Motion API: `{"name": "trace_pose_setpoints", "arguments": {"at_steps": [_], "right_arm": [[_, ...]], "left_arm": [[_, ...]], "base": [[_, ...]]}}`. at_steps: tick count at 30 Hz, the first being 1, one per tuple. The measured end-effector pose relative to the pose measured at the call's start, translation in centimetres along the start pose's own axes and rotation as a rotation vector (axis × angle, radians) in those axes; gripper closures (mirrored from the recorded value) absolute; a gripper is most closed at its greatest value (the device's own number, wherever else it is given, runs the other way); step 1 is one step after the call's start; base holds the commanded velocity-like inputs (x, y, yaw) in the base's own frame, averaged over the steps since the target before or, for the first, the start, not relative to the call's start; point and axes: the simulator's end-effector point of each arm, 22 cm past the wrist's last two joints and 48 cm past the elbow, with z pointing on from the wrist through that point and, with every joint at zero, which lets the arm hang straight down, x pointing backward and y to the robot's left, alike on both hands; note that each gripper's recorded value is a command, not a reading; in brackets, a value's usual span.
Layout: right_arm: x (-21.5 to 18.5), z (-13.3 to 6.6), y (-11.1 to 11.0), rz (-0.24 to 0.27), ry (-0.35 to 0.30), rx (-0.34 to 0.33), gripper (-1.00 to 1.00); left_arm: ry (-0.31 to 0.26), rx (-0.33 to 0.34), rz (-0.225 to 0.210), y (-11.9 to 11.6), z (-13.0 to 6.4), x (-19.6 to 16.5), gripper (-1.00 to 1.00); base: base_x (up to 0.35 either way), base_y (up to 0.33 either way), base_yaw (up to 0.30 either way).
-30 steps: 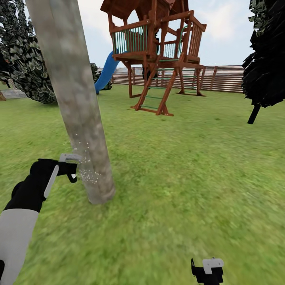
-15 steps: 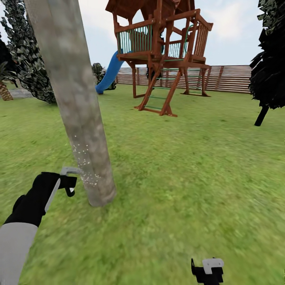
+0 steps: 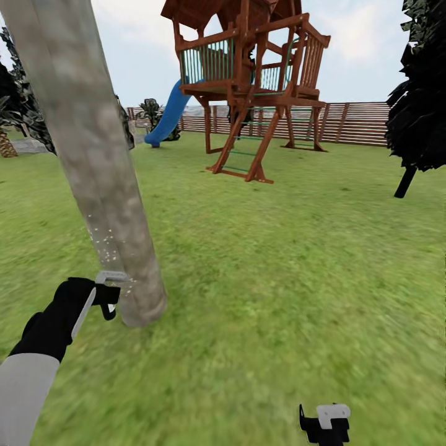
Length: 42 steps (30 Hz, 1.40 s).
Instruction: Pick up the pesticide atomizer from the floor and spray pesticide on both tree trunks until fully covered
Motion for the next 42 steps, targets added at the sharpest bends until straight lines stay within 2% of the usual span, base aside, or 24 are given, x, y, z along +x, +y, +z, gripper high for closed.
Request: {"name": "trace_pose_setpoints", "arguments": {"at_steps": [5, 14, 16, 18, 20, 22, 31, 35, 37, 38, 40, 42], "right_arm": [[0.0, 0.0, 0.0, 0.000, 0.000, 0.000, -1.00], [0.0, 0.0, 0.0, 0.000, -0.001, 0.000, -1.00], [0.0, 0.0, 0.0, 0.000, 0.000, 0.000, -1.00], [0.0, 0.0, 0.0, -0.001, 0.000, -0.001, -1.00], [0.0, 0.0, 0.0, -0.001, 0.000, -0.001, -1.00], [0.0, 0.0, 0.0, 0.000, 0.000, 0.000, -1.00], [0.0, 0.0, 0.0, 0.001, 0.001, 0.001, -1.00], [0.0, 0.0, 0.0, 0.001, 0.001, 0.001, -1.00], [0.0, 0.0, 0.0, 0.000, 0.001, 0.000, -1.00], [0.0, 0.0, 0.0, 0.000, 0.001, 0.000, -1.00], [0.0, 0.0, 0.0, 0.000, 0.001, 0.000, -1.00], [0.0, 0.0, 0.0, 0.000, 0.001, 0.000, -1.00]], "left_arm": [[0.013, 0.000, 0.000, 0.1, 0.6, 0.7, 1.00], [0.020, -0.014, -0.003, 0.9, 0.7, 1.1, 1.00], [0.073, -0.017, -0.004, 0.9, 1.7, 3.1, 1.00], [0.095, -0.020, -0.005, 1.0, 2.1, 4.0, 1.00], [0.070, -0.024, 0.001, 1.1, 2.3, 3.5, 1.00], [0.047, -0.062, 0.011, 1.8, 2.4, 3.1, 1.00], [0.042, -0.084, 0.010, 2.1, 2.4, 3.0, 1.00], [0.048, -0.088, 0.008, 2.4, 2.5, 3.3, 1.00], [0.096, -0.098, -0.012, 3.4, 3.3, 5.3, 1.00], [0.101, -0.091, -0.028, 3.3, 3.4, 5.6, 1.00], [0.100, -0.078, -0.034, 2.5, 3.5, 5.5, 1.00], [0.091, -0.058, -0.035, 0.2, 3.5, 5.1, 1.00]], "base": [[0.050, -0.273, 0.083], [0.001, -0.274, 0.252], [0.000, -0.274, 0.027], [0.021, -0.274, 0.004], [0.078, -0.274, 0.001], [0.103, -0.274, 0.000], [0.076, -0.274, 0.008], [0.002, -0.274, 0.218], [0.139, -0.239, 0.198], [0.229, -0.189, 0.054], [0.250, -0.177, 0.021], [0.261, -0.171, 0.003]]}}
